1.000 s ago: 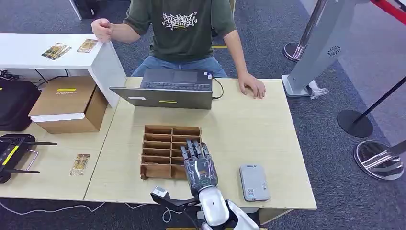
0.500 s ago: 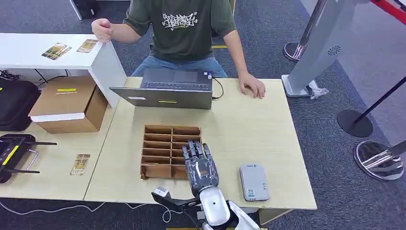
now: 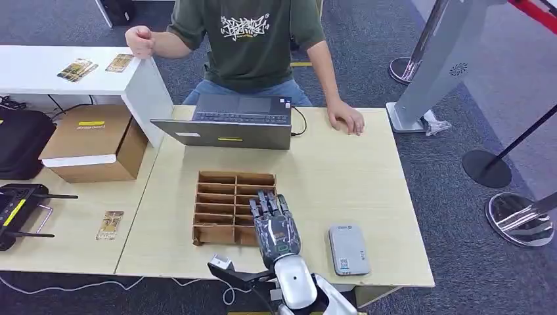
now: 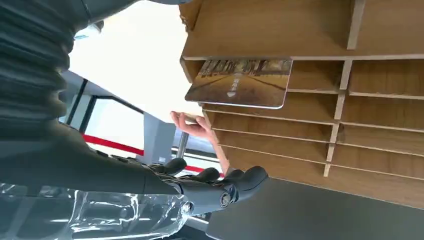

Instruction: Pass the card to the sensor for recognition and then transmit it.

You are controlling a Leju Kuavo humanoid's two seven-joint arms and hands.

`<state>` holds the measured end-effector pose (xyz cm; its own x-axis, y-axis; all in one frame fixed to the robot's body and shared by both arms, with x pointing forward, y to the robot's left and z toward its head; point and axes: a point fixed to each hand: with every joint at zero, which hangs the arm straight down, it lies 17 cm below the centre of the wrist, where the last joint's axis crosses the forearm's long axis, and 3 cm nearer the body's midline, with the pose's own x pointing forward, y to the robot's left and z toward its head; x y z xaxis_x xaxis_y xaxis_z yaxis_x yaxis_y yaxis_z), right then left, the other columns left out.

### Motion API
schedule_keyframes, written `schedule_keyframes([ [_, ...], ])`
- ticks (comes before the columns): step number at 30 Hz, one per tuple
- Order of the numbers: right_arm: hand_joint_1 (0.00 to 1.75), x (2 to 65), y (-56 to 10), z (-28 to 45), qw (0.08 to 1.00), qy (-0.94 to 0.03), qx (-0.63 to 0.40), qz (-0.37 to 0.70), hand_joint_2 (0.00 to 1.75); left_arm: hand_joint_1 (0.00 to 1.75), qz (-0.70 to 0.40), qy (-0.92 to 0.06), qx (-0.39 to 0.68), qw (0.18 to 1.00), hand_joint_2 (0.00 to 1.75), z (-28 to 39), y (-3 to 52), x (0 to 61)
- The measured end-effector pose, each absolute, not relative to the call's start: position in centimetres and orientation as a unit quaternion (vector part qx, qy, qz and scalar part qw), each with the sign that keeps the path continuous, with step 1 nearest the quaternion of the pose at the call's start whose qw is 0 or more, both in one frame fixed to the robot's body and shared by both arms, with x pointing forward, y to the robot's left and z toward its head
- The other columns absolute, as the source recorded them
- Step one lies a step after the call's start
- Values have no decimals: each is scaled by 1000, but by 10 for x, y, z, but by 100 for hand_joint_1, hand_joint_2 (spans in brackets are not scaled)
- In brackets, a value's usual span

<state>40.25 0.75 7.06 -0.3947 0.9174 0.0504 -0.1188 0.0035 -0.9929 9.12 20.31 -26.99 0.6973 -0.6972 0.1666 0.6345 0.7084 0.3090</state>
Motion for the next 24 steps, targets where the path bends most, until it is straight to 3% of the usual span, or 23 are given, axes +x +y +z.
schedule_keyframes([
  [24, 0, 412, 6, 65, 412, -562, -351, 625, 175, 0, -365, -136, 114, 914, 0, -270, 203, 92],
])
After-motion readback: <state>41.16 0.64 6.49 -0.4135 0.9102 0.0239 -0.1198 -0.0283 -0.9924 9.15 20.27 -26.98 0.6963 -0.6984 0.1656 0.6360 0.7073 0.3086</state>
